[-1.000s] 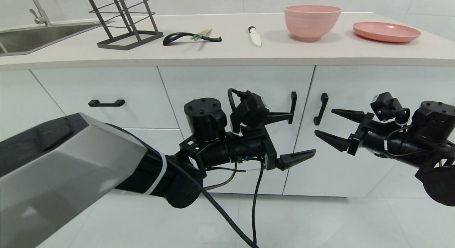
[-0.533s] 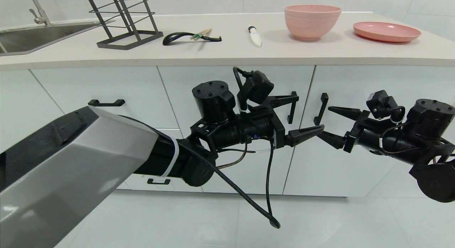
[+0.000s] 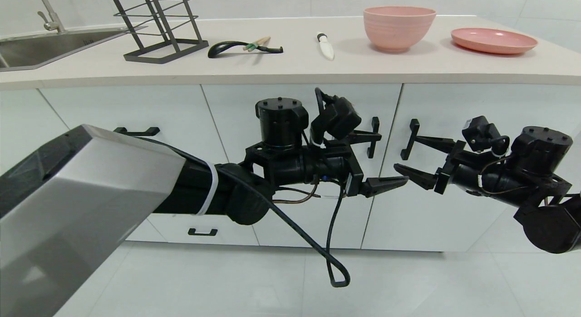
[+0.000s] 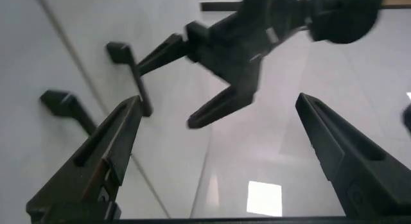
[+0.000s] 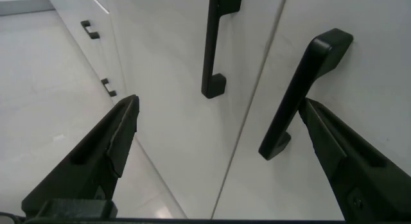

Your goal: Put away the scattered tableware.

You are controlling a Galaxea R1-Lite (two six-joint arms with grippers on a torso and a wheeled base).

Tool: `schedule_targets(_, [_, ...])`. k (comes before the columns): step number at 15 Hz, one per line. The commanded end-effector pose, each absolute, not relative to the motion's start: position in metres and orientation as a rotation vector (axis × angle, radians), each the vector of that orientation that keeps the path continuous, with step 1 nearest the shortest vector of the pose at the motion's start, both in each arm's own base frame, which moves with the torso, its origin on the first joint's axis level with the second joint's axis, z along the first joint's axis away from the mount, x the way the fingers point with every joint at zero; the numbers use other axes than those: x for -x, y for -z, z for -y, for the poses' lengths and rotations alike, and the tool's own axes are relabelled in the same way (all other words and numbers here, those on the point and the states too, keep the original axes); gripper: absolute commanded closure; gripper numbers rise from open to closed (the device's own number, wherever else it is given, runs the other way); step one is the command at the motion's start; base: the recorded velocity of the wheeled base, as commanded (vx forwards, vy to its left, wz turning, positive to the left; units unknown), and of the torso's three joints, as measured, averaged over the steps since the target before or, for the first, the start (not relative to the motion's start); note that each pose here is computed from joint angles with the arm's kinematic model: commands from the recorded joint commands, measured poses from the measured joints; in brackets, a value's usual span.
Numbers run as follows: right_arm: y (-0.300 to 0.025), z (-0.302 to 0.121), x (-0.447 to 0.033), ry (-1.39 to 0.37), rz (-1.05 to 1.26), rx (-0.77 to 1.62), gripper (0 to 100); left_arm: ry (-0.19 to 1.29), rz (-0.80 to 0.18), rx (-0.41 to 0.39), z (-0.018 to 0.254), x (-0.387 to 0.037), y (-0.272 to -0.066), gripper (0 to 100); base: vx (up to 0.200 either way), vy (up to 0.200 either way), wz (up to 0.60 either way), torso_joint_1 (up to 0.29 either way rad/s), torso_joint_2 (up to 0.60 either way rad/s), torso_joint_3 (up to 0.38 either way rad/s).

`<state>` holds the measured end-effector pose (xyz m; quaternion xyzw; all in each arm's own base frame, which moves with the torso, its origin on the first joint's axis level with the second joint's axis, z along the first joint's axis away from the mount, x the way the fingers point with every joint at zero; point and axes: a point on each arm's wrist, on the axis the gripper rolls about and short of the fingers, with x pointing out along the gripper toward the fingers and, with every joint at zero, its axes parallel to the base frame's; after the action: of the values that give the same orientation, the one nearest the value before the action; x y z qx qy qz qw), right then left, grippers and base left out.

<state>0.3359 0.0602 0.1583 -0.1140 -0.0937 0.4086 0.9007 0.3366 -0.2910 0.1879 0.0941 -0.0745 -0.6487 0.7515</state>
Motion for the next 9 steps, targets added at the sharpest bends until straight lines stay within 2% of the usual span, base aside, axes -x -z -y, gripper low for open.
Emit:
schedule_targets(1, [-0.156,-0.061,-0.339,-0.854,0.192,0.235,0,1.458,0.188,-0.204,0.290,-0.334,-0.199,0,0.000,0.000,0.00,0.000,0.00,0.000])
schedule_targets(3, [-0.159,-0.061,-0.341,-0.858,0.208,0.241,0,1.477,0.144,-0.200,0.283,-0.336,-0.202,0,0.000,0.000,0.00,0.000,0.00,0.000])
schedule_targets(9, [-0.153,-0.064,-0.360,-0.952,0.236,0.248,0,1.538,0.200,-0.199,0.287,-0.344,-0.206,0,0.000,0.000,0.00,0.000,0.00,0.000])
